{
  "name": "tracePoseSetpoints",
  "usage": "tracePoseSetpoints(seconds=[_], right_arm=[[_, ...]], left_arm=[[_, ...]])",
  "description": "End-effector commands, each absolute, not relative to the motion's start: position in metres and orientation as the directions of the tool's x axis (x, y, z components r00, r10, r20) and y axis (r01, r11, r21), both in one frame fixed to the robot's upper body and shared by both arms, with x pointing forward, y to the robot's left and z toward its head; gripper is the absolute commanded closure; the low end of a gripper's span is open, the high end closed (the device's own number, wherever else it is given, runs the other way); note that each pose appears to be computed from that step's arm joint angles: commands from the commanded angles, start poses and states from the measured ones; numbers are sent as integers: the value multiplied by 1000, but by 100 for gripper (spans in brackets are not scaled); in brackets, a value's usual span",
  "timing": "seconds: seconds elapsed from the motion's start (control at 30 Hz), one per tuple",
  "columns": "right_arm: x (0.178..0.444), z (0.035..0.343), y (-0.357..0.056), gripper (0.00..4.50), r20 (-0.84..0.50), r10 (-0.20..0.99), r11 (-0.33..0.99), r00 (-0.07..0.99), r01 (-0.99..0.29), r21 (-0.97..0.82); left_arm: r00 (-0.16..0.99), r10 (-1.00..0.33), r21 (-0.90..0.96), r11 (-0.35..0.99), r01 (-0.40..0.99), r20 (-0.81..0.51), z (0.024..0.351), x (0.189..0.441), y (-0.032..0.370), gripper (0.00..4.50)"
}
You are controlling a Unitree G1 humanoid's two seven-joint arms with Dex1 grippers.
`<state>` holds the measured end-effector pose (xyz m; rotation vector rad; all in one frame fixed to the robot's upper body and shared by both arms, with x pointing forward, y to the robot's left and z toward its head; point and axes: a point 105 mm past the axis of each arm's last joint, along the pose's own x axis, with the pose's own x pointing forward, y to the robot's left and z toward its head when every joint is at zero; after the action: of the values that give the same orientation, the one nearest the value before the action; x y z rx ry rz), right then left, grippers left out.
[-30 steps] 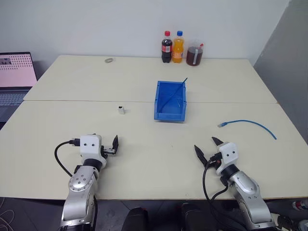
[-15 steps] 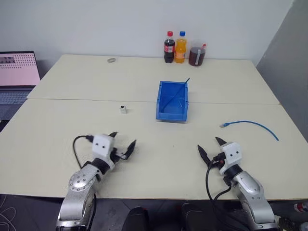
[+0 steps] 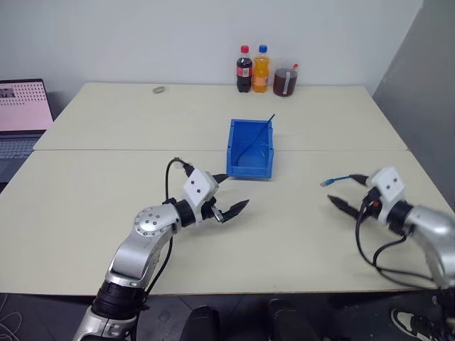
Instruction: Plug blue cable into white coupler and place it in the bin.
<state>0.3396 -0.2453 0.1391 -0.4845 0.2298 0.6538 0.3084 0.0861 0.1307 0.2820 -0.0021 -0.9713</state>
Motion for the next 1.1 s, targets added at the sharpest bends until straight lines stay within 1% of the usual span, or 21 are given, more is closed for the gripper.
tracePoseSetpoints(seconds=[0.03,0.13,0.23,0.4,0.5,0.6,0.67,0.73,0.83,0.87,0.93,1.03,1.07,1.1], right_arm=[[358,130,-262,3,-551,500,582,668,-731,-356],[372,130,-267,3,-640,474,544,605,-773,-327],[385,133,-264,3,-687,468,537,557,-796,-280],[394,131,-260,3,-737,442,513,512,-818,-261],[395,126,-258,3,-772,426,521,472,-825,-218],[394,120,-258,58,-796,408,536,446,-824,-187],[394,119,-258,105,-799,405,532,444,-825,-190],[395,117,-256,172,-801,406,516,441,-833,-197],[394,114,-252,251,-804,418,499,423,-846,-186],[393,113,-251,264,-804,420,496,421,-848,-184],[393,113,-250,311,-802,427,489,417,-853,-183],[392,120,-240,385,-785,480,420,393,-888,-188],[392,124,-235,421,-772,509,384,380,-903,-192],[391,126,-232,440,-764,527,361,372,-912,-194]], left_arm=[[511,-853,249,475,844,-106,139,305,76,0],[499,-860,253,463,850,-104,139,305,71,0],[492,-864,258,455,852,-102,141,306,68,0],[484,-869,273,443,854,-100,147,307,64,0],[480,-871,287,436,853,-103,152,305,63,0],[479,-871,296,432,852,-106,156,304,61,0],[480,-871,298,432,851,-109,158,304,61,0],[483,-868,302,433,849,-112,159,304,61,0],[484,-867,305,433,849,-117,159,303,60,0],[484,-867,305,432,849,-118,159,303,60,0],[483,-867,304,431,850,-122,159,302,60,0],[491,-860,304,435,847,-140,156,301,65,0],[501,-852,303,442,844,-151,153,301,70,0],[507,-847,301,447,842,-158,151,301,73,0]])
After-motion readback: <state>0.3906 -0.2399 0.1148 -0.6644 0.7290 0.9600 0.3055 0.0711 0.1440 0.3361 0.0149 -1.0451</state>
